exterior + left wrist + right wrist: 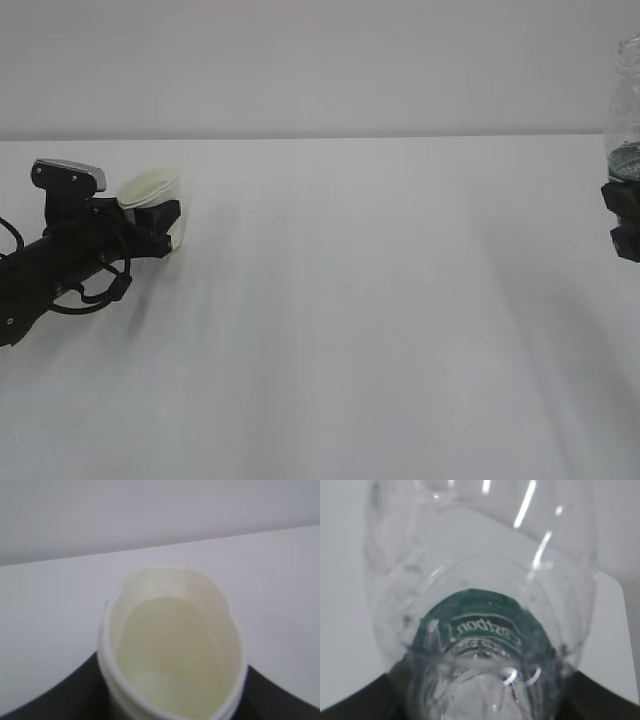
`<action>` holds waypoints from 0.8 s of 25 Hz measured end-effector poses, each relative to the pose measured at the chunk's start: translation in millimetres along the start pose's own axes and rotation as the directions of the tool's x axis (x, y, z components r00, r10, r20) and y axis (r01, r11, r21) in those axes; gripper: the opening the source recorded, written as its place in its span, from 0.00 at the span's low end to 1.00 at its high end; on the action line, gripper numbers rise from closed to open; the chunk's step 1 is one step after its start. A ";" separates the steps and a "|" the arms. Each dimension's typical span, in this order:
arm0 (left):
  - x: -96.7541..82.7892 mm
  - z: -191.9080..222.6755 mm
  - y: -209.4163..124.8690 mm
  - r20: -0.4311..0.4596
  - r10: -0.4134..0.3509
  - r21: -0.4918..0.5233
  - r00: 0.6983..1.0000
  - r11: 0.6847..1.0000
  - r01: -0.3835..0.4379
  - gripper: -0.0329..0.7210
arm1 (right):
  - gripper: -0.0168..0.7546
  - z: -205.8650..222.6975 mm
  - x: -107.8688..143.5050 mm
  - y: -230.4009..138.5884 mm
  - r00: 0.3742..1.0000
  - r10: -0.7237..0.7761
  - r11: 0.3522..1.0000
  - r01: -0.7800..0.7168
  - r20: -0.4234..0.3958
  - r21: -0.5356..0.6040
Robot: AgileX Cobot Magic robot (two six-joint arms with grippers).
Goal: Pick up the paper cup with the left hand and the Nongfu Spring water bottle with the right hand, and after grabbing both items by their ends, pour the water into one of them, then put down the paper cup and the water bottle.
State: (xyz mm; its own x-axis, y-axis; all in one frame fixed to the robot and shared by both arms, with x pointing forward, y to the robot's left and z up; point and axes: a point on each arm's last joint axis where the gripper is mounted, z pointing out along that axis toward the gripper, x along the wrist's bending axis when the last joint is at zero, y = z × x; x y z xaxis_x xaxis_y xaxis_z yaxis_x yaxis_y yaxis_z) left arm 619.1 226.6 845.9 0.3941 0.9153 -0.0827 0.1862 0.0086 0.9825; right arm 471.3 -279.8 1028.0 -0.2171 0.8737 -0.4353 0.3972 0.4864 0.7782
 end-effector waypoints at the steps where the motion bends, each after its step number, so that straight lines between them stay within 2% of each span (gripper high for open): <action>1: 0.0 0.0 -0.9 0.000 -0.001 0.002 1.000 1.000 0.001 0.55 | 0.55 0.0 0.0 0.0 1.000 0.000 1.000 0.000 0.000 0.000; 13: 0.4 0.1 -3.0 -0.003 -0.002 0.007 1.000 1.000 0.002 0.56 | 0.55 0.0 0.0 0.0 1.000 0.005 1.000 -0.005 0.000 0.000; 20: 0.5 0.2 -4.7 -0.003 -0.003 0.011 1.000 1.000 0.003 0.71 | 0.55 0.0 0.0 0.0 1.000 0.007 1.000 -0.007 0.000 0.000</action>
State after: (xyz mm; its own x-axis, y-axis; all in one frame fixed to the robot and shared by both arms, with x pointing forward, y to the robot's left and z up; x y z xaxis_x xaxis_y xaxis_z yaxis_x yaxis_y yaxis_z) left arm 618.5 226.9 841.2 0.3904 0.9167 -0.0848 0.1973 0.0067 0.9803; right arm 471.3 -279.8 1028.0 -0.2143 0.8771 -0.4298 0.3987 0.4802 0.7813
